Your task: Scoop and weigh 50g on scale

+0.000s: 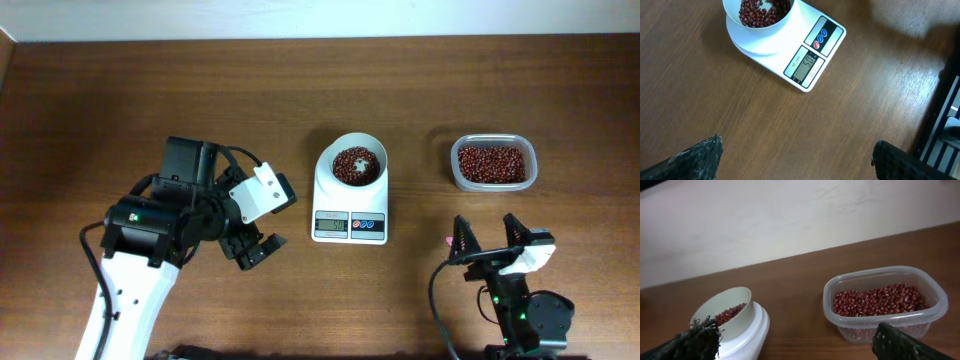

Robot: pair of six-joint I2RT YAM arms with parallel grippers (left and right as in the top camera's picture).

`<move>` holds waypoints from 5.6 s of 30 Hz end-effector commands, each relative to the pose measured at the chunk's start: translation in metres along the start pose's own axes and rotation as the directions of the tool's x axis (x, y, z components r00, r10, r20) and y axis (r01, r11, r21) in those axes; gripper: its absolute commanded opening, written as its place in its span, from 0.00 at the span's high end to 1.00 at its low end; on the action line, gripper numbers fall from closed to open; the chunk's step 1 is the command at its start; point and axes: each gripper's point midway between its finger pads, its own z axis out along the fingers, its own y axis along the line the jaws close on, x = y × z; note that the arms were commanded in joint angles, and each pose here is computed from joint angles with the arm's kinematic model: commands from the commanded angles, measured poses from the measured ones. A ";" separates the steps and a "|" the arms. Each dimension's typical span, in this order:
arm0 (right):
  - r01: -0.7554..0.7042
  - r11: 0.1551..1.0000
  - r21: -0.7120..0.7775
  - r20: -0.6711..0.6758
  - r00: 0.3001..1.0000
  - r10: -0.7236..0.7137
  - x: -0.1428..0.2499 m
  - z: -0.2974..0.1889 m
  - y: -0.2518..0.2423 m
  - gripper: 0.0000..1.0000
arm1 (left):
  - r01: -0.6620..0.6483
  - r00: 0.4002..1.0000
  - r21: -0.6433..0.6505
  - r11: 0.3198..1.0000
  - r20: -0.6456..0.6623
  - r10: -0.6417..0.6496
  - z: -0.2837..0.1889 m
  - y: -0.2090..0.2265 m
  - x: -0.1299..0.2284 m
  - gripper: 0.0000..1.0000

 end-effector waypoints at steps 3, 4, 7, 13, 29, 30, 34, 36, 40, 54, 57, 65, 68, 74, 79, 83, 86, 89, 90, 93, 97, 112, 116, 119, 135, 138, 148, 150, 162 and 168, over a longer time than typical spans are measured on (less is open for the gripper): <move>0.096 0.993 -0.070 -0.017 0.995 -0.098 0.007 0.000 0.016 0.01 | 0.012 1.000 0.000 1.000 0.003 -0.012 0.000 0.001 0.000 0.01; 0.096 0.993 -0.068 -0.016 0.995 -0.097 0.007 0.000 0.015 0.01 | 0.013 1.000 0.000 1.000 0.003 -0.013 0.000 0.001 0.000 0.01; 0.098 0.994 -0.045 -0.012 0.995 -0.099 0.005 0.000 0.010 0.01 | 0.012 1.000 0.000 1.000 0.003 -0.012 0.000 0.001 0.000 0.01; 0.098 0.995 -0.029 -0.009 0.995 -0.098 0.004 0.000 0.006 0.01 | 0.012 1.000 0.000 1.000 0.003 -0.012 0.000 0.001 0.000 0.01; 0.123 0.991 0.051 -0.007 0.992 -0.122 0.003 0.000 -0.008 0.01 | 0.012 1.000 0.000 1.000 0.003 -0.012 0.000 0.001 0.000 0.01; 0.123 0.991 0.054 -0.007 0.992 -0.123 0.003 0.000 -0.009 0.01 | 0.012 1.000 0.000 1.000 0.003 -0.012 0.000 0.001 0.000 0.01; 0.275 0.960 0.053 -0.015 0.961 -0.274 0.003 0.000 -0.009 0.01 | 0.012 1.000 0.000 1.000 0.003 -0.012 0.000 0.001 0.000 0.01; 0.288 0.954 0.081 -0.018 0.958 -0.288 0.002 -0.001 -0.013 0.01 | 0.012 1.000 0.000 1.000 0.003 -0.012 0.000 0.001 0.000 0.01; 0.301 0.949 0.094 -0.022 0.954 -0.300 0.002 -0.001 -0.016 0.01 | 0.012 1.000 0.000 1.000 0.003 -0.012 0.000 0.001 0.000 0.01; 0.301 0.951 0.064 -0.013 0.954 -0.301 0.001 0.000 -0.010 0.01 | 0.012 1.000 0.000 1.000 0.003 -0.012 0.000 0.001 0.000 0.01; 0.301 0.951 0.064 -0.013 0.954 -0.301 0.001 0.000 -0.010 0.01 | 0.012 1.000 0.000 1.000 0.003 -0.012 0.000 0.001 0.000 0.01; 0.301 0.951 0.064 -0.011 0.953 -0.301 0.001 0.000 -0.010 0.01 | 0.012 1.000 0.000 1.000 0.003 -0.012 0.000 0.001 0.000 0.01; 0.301 0.951 0.064 -0.011 0.953 -0.301 0.001 0.000 -0.010 0.01 | 0.012 1.000 0.000 1.000 0.003 -0.012 0.000 0.001 0.000 0.01; 0.301 0.951 0.064 -0.011 0.954 -0.301 0.001 0.000 -0.010 0.01 | 0.012 1.000 0.000 1.000 0.003 -0.012 0.000 0.001 0.000 0.01; 0.301 0.951 0.064 -0.011 0.954 -0.301 0.001 0.000 -0.010 0.01 | 0.012 1.000 0.000 1.000 0.003 -0.012 0.000 0.001 0.000 0.01; 0.301 0.951 0.064 -0.011 0.953 -0.301 0.001 0.000 -0.010 0.01 | 0.012 1.000 0.000 1.000 0.003 -0.012 0.000 0.001 0.000 0.01; 0.301 0.951 0.064 -0.011 0.954 -0.301 0.001 0.000 -0.010 0.01 | 0.021 1.000 0.004 1.000 -0.020 -0.021 0.000 -0.001 0.005 0.01; 0.301 0.951 0.064 -0.011 0.954 -0.301 0.001 0.000 -0.010 0.01 | 0.035 0.998 0.016 0.999 -0.052 -0.034 0.000 -0.005 0.012 0.01; 0.301 0.951 0.064 -0.011 0.953 -0.301 0.001 0.000 -0.010 0.01 | 0.035 0.998 0.018 0.999 -0.053 -0.034 0.000 -0.006 0.013 0.01; 0.301 0.951 0.064 -0.011 0.954 -0.301 0.001 0.000 -0.010 0.01 | 0.035 0.998 0.018 0.999 -0.053 -0.034 0.000 -0.006 0.012 0.01; 0.301 0.951 0.064 -0.011 0.954 -0.301 0.001 0.000 -0.010 0.01 | 0.035 0.998 0.018 0.999 -0.053 -0.034 0.000 -0.006 0.012 0.01; 0.301 0.951 0.064 -0.011 0.954 -0.301 0.001 0.000 -0.010 0.01 | 0.115 0.989 0.164 0.980 -0.114 -0.097 -0.005 -0.041 0.028 0.01; 0.301 0.951 0.064 -0.011 0.954 -0.301 0.001 0.000 -0.010 0.01 | 0.175 0.971 0.224 0.959 -0.199 -0.131 -0.012 -0.061 0.044 0.01; 0.301 0.951 0.064 -0.011 0.954 -0.301 0.001 0.000 -0.010 0.01 | 0.177 0.970 0.224 0.958 -0.204 -0.132 -0.012 -0.061 0.045 0.01; 0.301 0.951 0.064 -0.011 0.954 -0.301 0.001 0.000 -0.010 0.01 | 0.033 0.999 0.073 0.997 0.014 -0.034 -0.047 -0.091 0.048 0.01; 0.301 0.951 0.064 -0.011 0.953 -0.301 0.001 0.000 -0.010 0.01 | -0.038 0.992 -0.036 0.999 0.121 0.042 -0.072 -0.108 0.048 0.01; 0.301 0.951 0.064 -0.011 0.954 -0.301 0.001 0.000 -0.010 0.01 | -0.149 0.915 -0.283 0.947 0.324 0.241 -0.116 -0.147 0.056 0.01; 0.301 0.951 0.064 -0.011 0.954 -0.301 0.001 0.000 -0.010 0.01 | -0.149 0.916 -0.271 0.951 0.324 0.236 -0.113 -0.147 0.057 0.01; 0.301 0.951 0.064 -0.011 0.954 -0.301 0.001 0.000 -0.010 0.01 | -0.161 0.904 -0.242 0.957 0.352 0.241 -0.105 -0.147 0.051 0.01; 0.301 0.951 0.064 -0.011 0.954 -0.301 0.001 0.000 -0.010 0.01 | -0.171 0.895 -0.216 0.961 0.374 0.244 -0.098 -0.148 0.048 0.01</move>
